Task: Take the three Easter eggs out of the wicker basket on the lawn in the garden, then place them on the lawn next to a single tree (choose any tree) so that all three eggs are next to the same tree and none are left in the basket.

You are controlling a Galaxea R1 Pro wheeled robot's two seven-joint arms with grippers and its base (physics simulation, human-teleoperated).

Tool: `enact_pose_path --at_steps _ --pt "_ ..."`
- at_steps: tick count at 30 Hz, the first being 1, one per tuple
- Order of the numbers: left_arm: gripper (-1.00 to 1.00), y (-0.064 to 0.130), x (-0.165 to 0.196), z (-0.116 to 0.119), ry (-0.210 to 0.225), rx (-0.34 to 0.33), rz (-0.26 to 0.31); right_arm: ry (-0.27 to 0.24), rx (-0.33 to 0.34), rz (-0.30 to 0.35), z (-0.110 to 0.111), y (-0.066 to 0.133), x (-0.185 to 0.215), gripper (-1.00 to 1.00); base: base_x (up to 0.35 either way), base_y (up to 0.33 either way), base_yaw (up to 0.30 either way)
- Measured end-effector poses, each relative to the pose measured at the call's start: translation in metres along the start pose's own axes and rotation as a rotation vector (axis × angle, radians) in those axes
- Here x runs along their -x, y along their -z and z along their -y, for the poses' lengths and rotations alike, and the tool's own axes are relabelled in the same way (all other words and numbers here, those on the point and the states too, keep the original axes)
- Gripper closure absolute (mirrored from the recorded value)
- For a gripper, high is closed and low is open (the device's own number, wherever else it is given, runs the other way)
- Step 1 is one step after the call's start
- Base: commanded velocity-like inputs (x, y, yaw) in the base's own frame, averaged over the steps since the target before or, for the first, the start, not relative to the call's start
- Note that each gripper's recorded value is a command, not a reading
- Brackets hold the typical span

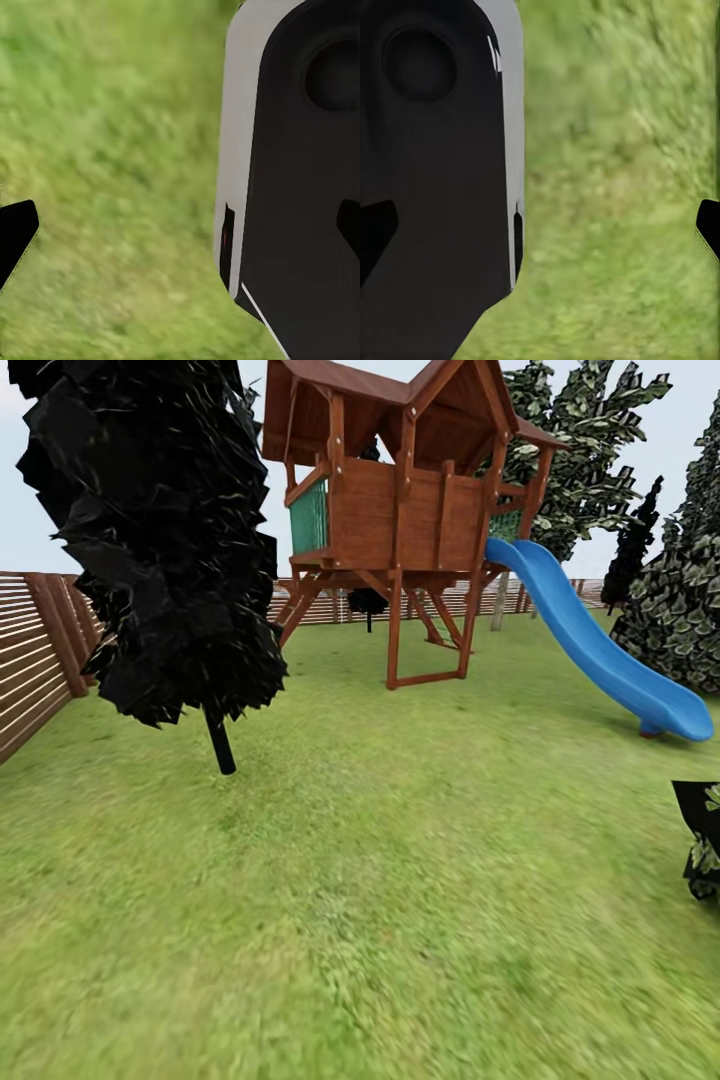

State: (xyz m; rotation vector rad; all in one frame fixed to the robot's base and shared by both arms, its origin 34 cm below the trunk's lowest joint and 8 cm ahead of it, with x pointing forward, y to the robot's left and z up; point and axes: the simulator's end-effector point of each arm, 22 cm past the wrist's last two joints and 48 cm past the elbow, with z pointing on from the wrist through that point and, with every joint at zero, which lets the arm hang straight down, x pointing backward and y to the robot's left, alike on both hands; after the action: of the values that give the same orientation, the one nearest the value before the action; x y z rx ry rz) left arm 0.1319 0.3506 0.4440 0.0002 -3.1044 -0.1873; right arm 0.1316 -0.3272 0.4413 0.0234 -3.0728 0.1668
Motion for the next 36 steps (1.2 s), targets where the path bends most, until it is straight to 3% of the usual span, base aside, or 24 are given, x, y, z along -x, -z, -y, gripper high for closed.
enact_pose_path --at_steps 36 --pt "-1.0 0.0 -0.0003 0.0 0.0 0.0 -0.001 -0.002 0.0 0.0 0.0002 0.0 0.0 -1.0 0.335 0.0 0.0"
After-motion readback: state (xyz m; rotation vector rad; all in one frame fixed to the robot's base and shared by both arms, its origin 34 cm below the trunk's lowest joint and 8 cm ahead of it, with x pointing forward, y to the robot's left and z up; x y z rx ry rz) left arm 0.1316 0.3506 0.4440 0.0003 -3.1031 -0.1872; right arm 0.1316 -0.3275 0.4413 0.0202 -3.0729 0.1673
